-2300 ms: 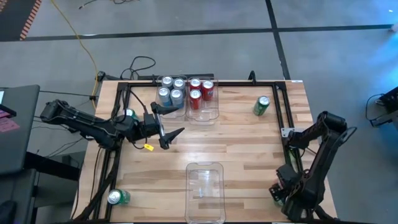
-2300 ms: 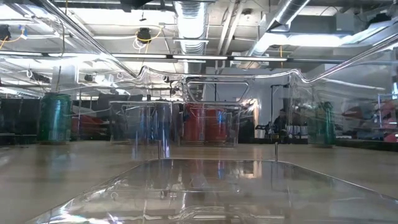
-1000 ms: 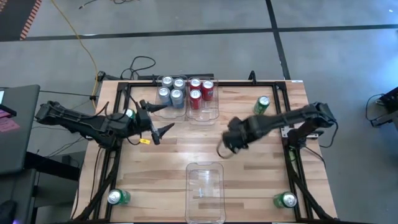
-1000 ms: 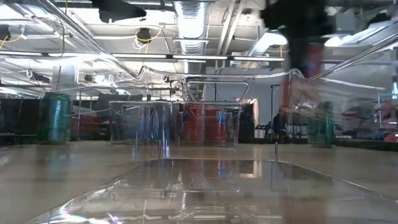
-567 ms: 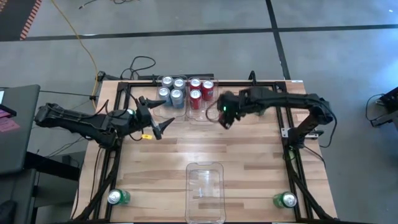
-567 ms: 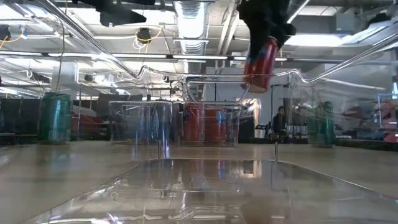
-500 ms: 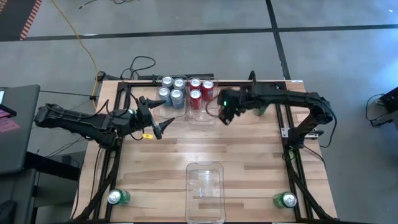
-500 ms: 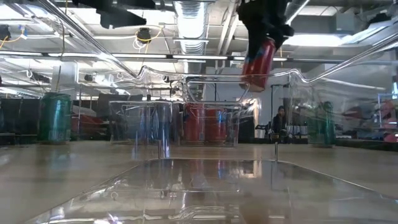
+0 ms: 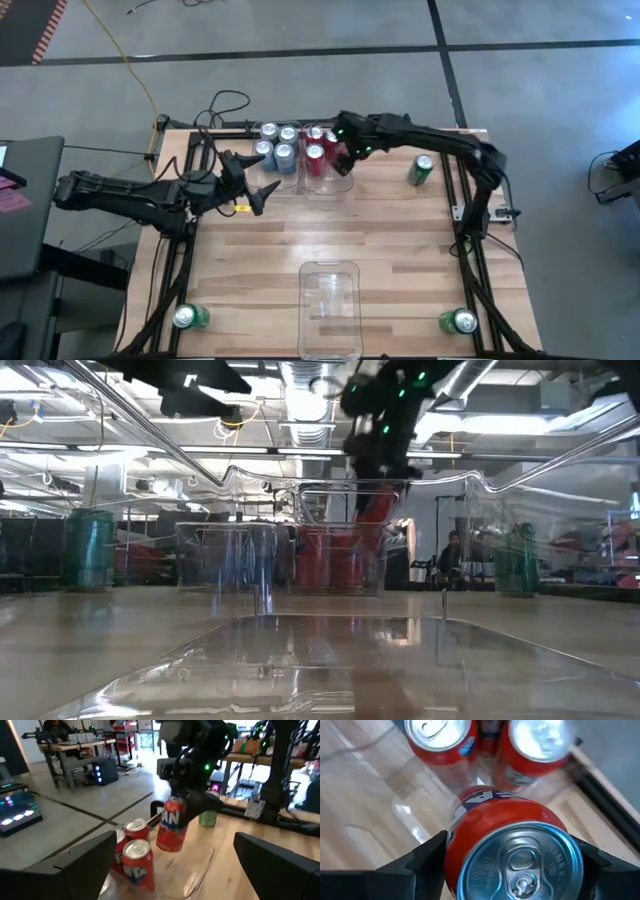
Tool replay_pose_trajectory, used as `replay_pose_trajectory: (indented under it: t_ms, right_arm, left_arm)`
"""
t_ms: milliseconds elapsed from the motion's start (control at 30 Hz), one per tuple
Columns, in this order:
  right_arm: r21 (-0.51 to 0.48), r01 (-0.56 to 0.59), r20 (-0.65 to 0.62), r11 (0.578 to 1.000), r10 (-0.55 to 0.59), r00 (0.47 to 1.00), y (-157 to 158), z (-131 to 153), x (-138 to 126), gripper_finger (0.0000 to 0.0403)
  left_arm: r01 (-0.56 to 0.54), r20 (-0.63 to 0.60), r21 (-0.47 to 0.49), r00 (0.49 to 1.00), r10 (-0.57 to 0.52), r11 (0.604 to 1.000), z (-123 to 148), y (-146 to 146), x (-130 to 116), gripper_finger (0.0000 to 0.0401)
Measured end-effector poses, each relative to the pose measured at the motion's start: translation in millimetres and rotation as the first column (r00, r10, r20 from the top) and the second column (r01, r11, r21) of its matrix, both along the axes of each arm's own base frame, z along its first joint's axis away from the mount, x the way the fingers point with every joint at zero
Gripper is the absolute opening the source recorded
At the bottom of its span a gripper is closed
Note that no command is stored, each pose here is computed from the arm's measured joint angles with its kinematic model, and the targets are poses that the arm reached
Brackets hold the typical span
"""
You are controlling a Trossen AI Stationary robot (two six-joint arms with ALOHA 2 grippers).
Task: Sort soda cans
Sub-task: Put the red soda can into the top right transparent bin, then put the bottom right green soda can into the bottom transparent bin
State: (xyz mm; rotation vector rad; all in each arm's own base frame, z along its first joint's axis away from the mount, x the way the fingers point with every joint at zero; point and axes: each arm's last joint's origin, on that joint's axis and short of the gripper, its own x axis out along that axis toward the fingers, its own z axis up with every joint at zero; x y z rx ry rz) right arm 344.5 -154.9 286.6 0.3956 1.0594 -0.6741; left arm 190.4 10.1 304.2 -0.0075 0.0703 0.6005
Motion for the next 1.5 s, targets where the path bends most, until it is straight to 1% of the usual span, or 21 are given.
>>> replay_pose_trajectory:
  t_ms: [167, 333, 533, 633, 800, 867, 933, 1033, 1133, 1300, 1367, 1500]
  right_arm:
    - [0.019, -0.046, -0.078, 0.999, 0.047, 0.996, -11.6, -37.0, 16.9, 0.0311]
    - [0.016, -0.086, -0.109, 0.996, 0.087, 0.990, -18.3, -63.1, 29.9, 0.0311]
    - [-0.026, -0.143, -0.088, 0.989, 0.140, 0.986, -21.5, -66.5, 37.3, 0.0317]
    - [-0.050, -0.173, -0.069, 0.984, 0.170, 0.983, -20.9, -65.0, 40.4, 0.0338]
    - [-0.077, -0.191, -0.040, 0.979, 0.188, 0.981, -20.4, -62.9, 44.9, 0.0389]
    - [-0.082, -0.190, -0.032, 0.978, 0.188, 0.982, -20.7, -63.2, 46.1, 0.0393]
    - [-0.081, -0.180, -0.024, 0.980, 0.179, 0.984, -20.8, -63.7, 46.8, 0.0387]
    - [-0.075, -0.144, -0.001, 0.987, 0.145, 0.989, -20.2, -57.6, 44.4, 0.0384]
    - [-0.094, -0.143, 0.020, 0.985, 0.145, 0.989, -15.8, -43.4, 40.4, 0.0386]
    - [-0.216, -0.096, 0.034, 0.972, 0.106, 0.994, -0.6, -8.1, 29.3, 0.0385]
    - [-0.248, -0.090, 0.024, 0.965, 0.099, 0.995, 7.8, 5.9, 21.4, 0.0384]
    - [-0.222, -0.110, -0.018, 0.969, 0.109, 0.994, 26.3, 20.7, 6.8, 0.0384]
  left_arm:
    - [-0.024, -0.030, -0.008, 0.999, 0.024, 1.000, -4.0, 4.3, 1.1, 0.0398]
    - [-0.042, -0.049, -0.011, 0.998, 0.042, 0.999, -6.6, 7.7, 2.2, 0.0398]
    - [-0.060, -0.069, -0.020, 0.996, 0.059, 0.998, -9.5, 10.8, 2.8, 0.0398]
    - [-0.064, -0.068, -0.022, 0.996, 0.062, 0.998, -9.6, 11.4, 2.8, 0.0398]
    - [-0.064, -0.071, -0.022, 0.996, 0.062, 0.998, -9.9, 11.4, 2.8, 0.0398]
    - [-0.064, -0.080, -0.021, 0.995, 0.062, 0.998, -10.7, 11.4, 2.6, 0.0398]
    - [-0.065, -0.095, -0.021, 0.993, 0.062, 0.998, -12.0, 11.4, 2.3, 0.0398]
    - [-0.067, -0.116, -0.028, 0.991, 0.063, 0.997, -14.1, 11.4, 1.0, 0.0398]
    - [-0.066, -0.120, -0.047, 0.991, 0.060, 0.997, -14.6, 10.2, -1.9, 0.0398]
    - [-0.049, -0.132, -0.098, 0.991, 0.036, 0.994, -16.4, 2.8, -10.1, 0.0398]
    - [-0.064, -0.129, -0.111, 0.990, 0.049, 0.992, -16.5, -1.8, -14.0, 0.0398]
    - [-0.110, -0.131, -0.098, 0.987, 0.097, 0.989, -16.4, -11.2, -22.2, 0.0398]
